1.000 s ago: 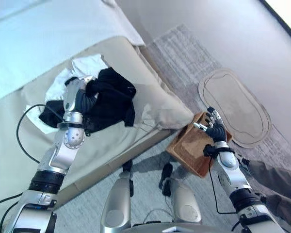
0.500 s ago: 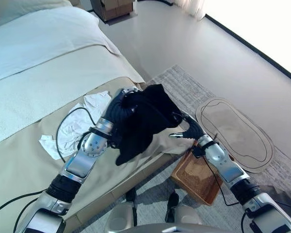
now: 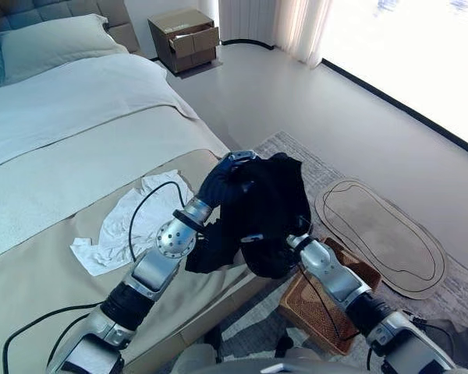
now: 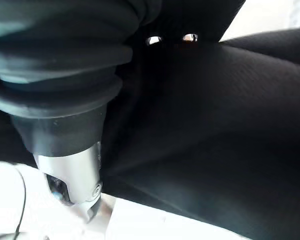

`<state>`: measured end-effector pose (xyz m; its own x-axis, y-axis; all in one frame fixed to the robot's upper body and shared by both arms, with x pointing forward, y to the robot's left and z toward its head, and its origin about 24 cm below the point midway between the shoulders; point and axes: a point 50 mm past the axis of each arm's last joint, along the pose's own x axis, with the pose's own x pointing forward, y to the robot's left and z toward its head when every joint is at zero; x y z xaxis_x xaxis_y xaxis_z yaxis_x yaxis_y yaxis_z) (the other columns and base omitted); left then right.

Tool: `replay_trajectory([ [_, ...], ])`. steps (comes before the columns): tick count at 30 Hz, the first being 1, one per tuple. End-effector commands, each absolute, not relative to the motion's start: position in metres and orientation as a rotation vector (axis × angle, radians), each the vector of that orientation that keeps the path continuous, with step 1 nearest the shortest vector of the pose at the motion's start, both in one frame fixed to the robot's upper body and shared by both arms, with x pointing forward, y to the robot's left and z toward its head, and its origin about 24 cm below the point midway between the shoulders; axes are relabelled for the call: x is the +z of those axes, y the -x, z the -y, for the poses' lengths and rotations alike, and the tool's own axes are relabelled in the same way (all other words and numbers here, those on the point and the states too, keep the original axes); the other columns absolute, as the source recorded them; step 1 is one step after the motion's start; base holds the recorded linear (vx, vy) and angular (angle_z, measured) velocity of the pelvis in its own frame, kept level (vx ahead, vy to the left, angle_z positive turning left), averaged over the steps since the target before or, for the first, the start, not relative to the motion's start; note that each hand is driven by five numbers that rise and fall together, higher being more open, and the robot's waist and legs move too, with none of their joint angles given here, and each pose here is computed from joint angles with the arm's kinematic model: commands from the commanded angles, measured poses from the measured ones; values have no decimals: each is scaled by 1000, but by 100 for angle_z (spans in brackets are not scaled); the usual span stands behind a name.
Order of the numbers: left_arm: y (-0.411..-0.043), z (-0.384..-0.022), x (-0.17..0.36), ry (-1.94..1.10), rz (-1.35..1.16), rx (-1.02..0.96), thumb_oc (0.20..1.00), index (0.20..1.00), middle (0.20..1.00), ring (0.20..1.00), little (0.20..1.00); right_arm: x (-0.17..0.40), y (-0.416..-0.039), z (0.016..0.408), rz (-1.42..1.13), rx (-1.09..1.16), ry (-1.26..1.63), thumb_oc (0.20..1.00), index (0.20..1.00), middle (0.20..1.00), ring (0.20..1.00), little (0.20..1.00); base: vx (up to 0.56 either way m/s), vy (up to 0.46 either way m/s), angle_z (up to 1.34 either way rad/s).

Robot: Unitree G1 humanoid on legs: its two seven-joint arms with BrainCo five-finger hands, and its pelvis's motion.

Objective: Pick up clothes into the bucket

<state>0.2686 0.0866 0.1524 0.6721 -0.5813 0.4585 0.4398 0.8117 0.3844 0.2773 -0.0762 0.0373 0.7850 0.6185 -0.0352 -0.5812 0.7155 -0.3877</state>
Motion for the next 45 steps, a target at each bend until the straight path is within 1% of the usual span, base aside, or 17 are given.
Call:
replay_trajectory([
  [1, -259, -67, 213, -165, 881, -646, 200, 200, 200, 200, 200, 62, -278, 46, 199, 789, 345, 200, 200, 200, 200, 200, 0, 0, 0],
  [4, -259, -70, 223, -174, 917, -633, 200, 200, 200, 200, 200, 54, -274, 51, 163, 784, 349, 200, 200, 200, 200, 200, 10, 0, 0],
  [12, -261, -84, 226, -131, 922, -554, 200, 200, 200, 200, 200, 35, -279, 90, 67, 547, 309, 200, 200, 200, 200, 200, 0, 0, 0],
  [13, -262, -101, 224, -166, 913, -484, 200, 200, 200, 200, 200, 65, -272, 121, 185, 470, 274, 200, 200, 200, 200, 200, 0, 0, 0],
  [15, -262, -104, 221, -165, 901, -469, 200, 200, 200, 200, 200, 73, -265, 134, 203, 430, 251, 200, 200, 200, 200, 200, 0, 2, -2],
  [18, -268, -109, 214, -158, 866, -417, 200, 200, 200, 200, 200, 61, -254, 162, 160, 283, 228, 200, 200, 200, 200, 200, 4, -2, -15],
  [19, -266, -112, 206, -132, 840, -417, 200, 200, 200, 200, 200, 47, -258, 184, 120, 206, 310, 200, 200, 200, 200, 200, -3, -6, -9],
  [20, -266, -112, 206, -130, 842, -416, 200, 200, 200, 200, 200, 47, -259, 184, 123, 206, 312, 200, 200, 200, 200, 200, -6, -10, -11],
  [21, -268, -115, 198, -122, 811, -414, 200, 200, 200, 200, 200, 25, -267, 212, 27, 63, 372, 200, 200, 200, 200, 200, -6, -12, -8],
  [22, -271, -123, 181, -134, 741, -367, 200, 200, 200, 200, 200, 35, -263, 216, 87, -28, 128, 200, 200, 200, 200, 200, -6, -12, -6],
  [25, -275, -126, 160, -212, 663, -350, 200, 200, 200, 200, 200, 27, -256, 231, 65, -126, 101, 200, 200, 200, 200, 200, 0, 0, 0],
  [26, -279, -126, 147, -245, 608, -349, 514, 514, 514, 514, 514, 26, -255, 236, 62, -155, 101, 200, 200, 200, 200, 200, 0, 0, 0],
  [27, -280, -129, 133, -269, 540, -356, 1000, 1000, 1000, 1000, 1000, 29, -249, 247, 69, -208, 109, 200, 200, 200, 200, 200, 0, 0, 0],
  [32, -280, -133, 97, -297, 375, -374, 1000, 1000, 1000, 1000, 1000, 44, -248, 259, 124, -272, 131, 200, 200, 200, 200, 200, 0, 0, 0],
  [37, -271, -133, 57, -345, 204, -437, 1000, 1000, 1000, 1000, 1000, 56, -247, 273, 197, -370, 24, 200, 200, 200, 200, 200, -2, -10, -10],
  [38, -264, -136, 39, -374, 121, -457, 1000, 1000, 1000, 1000, 1000, 64, -246, 278, 239, -395, -16, 200, 200, 200, 200, 200, -5, -2, -13],
  [45, -248, -142, 4, -381, -51, -505, 1000, 1000, 1000, 1000, 1000, 80, -246, 298, 285, -473, 43, 200, 200, 200, 200, 200, -11, -4, -15],
])
